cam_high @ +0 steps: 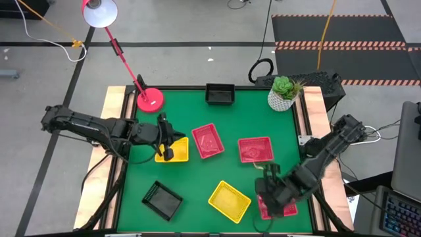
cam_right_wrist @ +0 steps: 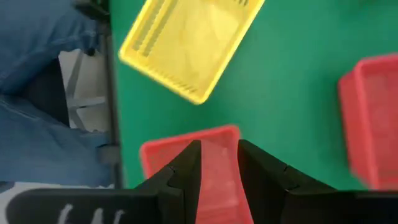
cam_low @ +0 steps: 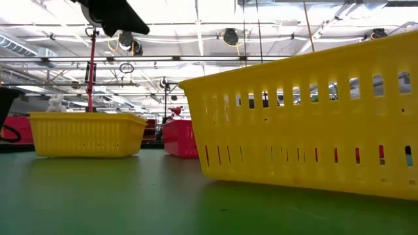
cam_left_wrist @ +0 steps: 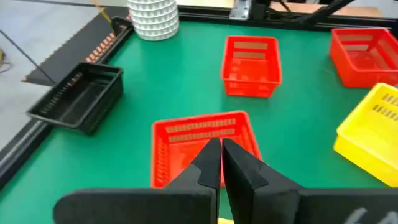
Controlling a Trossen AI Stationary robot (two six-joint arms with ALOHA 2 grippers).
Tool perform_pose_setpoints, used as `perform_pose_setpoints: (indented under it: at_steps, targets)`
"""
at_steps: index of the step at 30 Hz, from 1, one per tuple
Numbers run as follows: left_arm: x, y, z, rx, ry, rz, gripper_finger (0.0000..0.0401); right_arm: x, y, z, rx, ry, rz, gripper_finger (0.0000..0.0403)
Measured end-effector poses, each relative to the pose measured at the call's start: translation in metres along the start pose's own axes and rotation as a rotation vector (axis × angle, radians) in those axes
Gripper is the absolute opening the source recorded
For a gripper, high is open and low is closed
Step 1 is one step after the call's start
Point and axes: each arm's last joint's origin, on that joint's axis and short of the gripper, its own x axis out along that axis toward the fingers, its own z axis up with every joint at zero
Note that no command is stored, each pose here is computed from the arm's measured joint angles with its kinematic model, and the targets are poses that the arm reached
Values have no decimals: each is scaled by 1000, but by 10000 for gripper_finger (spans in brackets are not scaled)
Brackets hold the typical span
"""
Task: Stack baskets by color
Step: Stack the bottom red bin on the middle red bin
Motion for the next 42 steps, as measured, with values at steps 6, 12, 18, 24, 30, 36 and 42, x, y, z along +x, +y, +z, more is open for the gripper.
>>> perform_pose_setpoints:
  at_steps: [6,12,18,24,30,36,42]
  targets:
    - [11,-16,4,-24,-75,-55,19,-6,30,-36,34,33,45,100]
    - [26,-30,2,-54,-81,-81,19,2,55,-61,-4,86,67,100]
    - [40,-43,0,-61,-100,-106,19,24,74,-77,-60,170,50,121]
    - [44,-47,-3,-95,-86,-116,19,38,80,-80,-97,184,6,155]
    - [40,-55,-5,-112,-87,-149,19,52,83,-77,-139,177,-27,164]
    - [36,-62,-4,-100,-117,-151,19,70,86,-77,-130,193,-82,164]
    - [35,-64,-4,-101,-116,-156,19,79,87,-78,-155,199,-115,164]
